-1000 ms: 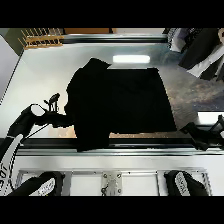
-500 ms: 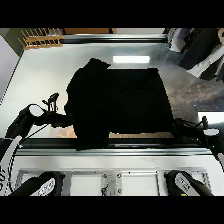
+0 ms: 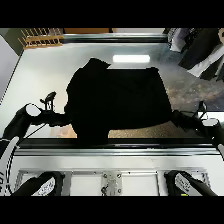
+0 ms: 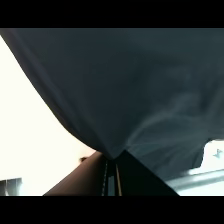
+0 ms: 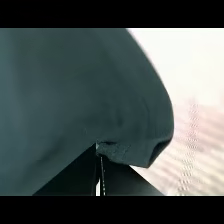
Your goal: Fold the clothes and pants, and hang the long-sleeved shirts on hangers.
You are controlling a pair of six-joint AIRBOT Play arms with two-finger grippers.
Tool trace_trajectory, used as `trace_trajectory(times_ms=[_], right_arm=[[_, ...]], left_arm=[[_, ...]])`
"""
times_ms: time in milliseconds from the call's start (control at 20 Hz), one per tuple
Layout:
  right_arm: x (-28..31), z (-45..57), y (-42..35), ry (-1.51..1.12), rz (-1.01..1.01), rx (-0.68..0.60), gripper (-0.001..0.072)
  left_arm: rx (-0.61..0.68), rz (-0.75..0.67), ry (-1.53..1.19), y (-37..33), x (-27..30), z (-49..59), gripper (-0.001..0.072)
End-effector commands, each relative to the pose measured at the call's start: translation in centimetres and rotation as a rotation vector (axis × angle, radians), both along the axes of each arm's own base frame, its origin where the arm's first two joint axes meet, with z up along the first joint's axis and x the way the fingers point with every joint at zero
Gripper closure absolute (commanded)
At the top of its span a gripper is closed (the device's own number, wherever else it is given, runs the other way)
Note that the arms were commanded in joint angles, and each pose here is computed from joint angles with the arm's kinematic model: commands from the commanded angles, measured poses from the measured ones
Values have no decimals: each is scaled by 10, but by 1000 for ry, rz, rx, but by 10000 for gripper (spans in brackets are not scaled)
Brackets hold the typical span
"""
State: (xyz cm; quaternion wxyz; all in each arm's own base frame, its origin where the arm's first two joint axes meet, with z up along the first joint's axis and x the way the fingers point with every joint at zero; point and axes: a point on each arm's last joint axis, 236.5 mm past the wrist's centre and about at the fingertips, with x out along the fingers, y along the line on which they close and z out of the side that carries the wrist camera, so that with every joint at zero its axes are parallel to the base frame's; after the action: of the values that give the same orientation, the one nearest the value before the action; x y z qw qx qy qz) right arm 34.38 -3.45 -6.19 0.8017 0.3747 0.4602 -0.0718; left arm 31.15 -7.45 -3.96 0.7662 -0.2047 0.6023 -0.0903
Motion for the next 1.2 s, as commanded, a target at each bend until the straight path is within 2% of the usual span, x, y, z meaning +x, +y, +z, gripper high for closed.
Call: trace_trajectory(times_ms=[0,150,250,400,500,650,750,850,1000,1150], right_arm=[[23,84,-9,-113,177,-163,702],[42,230,-7,-371,227,-290,703],[32,335,3,-592,215,-380,702],[-20,457,24,-858,195,-526,702],[-59,504,38,-983,177,-598,702],[-103,539,54,-1102,137,-634,702],[-117,545,60,-1126,117,-611,702],[-118,543,61,-1116,117,-591,703],[-98,519,58,-1023,146,-537,703],[-52,461,48,-808,224,-443,703]], left_arm=[[11,59,-170,25,24,68,695],[47,56,-501,32,35,210,695],[81,37,-752,25,16,309,695],[106,25,-1097,9,-43,432,695],[74,48,-1252,1,-88,484,695],[74,48,-1398,-6,-139,527,696],[74,47,-1446,-7,-153,546,696],[87,28,-1404,-8,-143,544,696],[81,-5,-1188,-6,-92,501,696],[55,-13,-903,1,-14,416,696]])
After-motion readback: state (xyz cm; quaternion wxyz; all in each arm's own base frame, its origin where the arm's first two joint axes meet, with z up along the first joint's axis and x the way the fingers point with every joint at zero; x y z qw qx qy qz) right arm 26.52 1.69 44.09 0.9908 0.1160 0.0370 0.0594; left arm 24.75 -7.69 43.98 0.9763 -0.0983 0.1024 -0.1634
